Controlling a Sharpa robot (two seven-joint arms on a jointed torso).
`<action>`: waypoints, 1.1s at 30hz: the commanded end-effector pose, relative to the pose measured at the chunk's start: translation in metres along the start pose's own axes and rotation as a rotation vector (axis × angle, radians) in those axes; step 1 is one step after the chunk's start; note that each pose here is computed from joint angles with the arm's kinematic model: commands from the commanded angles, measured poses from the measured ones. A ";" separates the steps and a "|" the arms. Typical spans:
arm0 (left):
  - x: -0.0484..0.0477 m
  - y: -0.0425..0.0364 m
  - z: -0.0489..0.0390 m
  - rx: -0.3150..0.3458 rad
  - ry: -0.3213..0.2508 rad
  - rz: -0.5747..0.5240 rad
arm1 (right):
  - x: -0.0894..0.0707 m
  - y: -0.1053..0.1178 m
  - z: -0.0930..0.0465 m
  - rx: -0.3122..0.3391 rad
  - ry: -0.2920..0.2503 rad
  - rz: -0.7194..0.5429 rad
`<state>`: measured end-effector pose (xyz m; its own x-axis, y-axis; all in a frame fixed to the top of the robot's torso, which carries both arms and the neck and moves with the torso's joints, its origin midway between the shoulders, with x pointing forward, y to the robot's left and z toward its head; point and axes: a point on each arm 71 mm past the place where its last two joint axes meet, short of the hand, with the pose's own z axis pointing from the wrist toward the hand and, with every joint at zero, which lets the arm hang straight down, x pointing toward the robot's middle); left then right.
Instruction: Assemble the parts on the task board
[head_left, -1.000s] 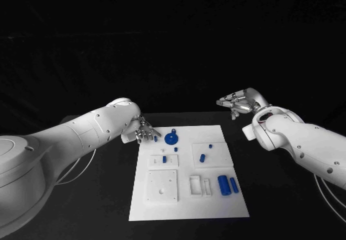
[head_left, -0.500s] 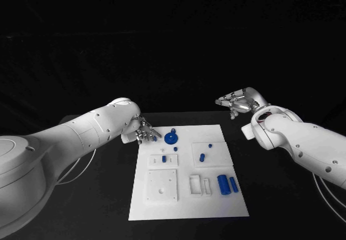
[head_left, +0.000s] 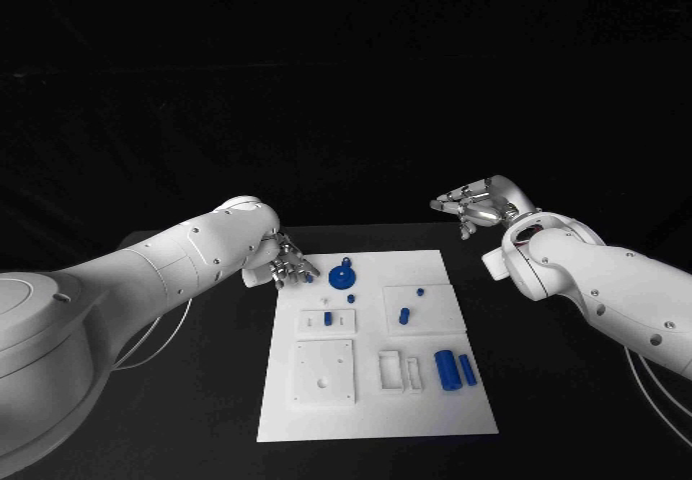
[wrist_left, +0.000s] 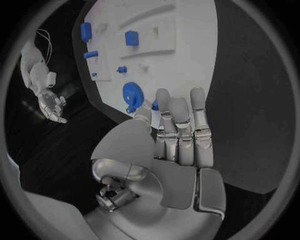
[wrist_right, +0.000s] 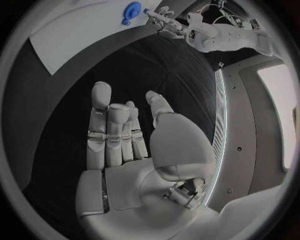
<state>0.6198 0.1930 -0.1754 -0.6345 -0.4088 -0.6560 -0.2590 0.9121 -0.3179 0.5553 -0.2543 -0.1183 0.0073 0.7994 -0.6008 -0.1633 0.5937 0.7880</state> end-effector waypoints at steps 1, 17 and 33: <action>0.0009 -0.0033 0.0001 0.018 -0.002 -0.007 | 0.000 0.001 0.000 -0.011 0.000 0.000; 0.0005 -0.0041 0.0003 0.036 0.004 -0.039 | 0.000 0.001 0.001 -0.011 -0.009 0.001; -0.0044 0.0045 -0.0006 0.055 -0.007 -0.173 | 0.000 -0.001 0.001 -0.004 -0.004 -0.001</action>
<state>0.6209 0.2017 -0.1747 -0.5990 -0.5065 -0.6202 -0.3060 0.8605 -0.4073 0.5569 -0.2557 -0.1196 0.0156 0.8000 -0.5998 -0.1577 0.5943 0.7886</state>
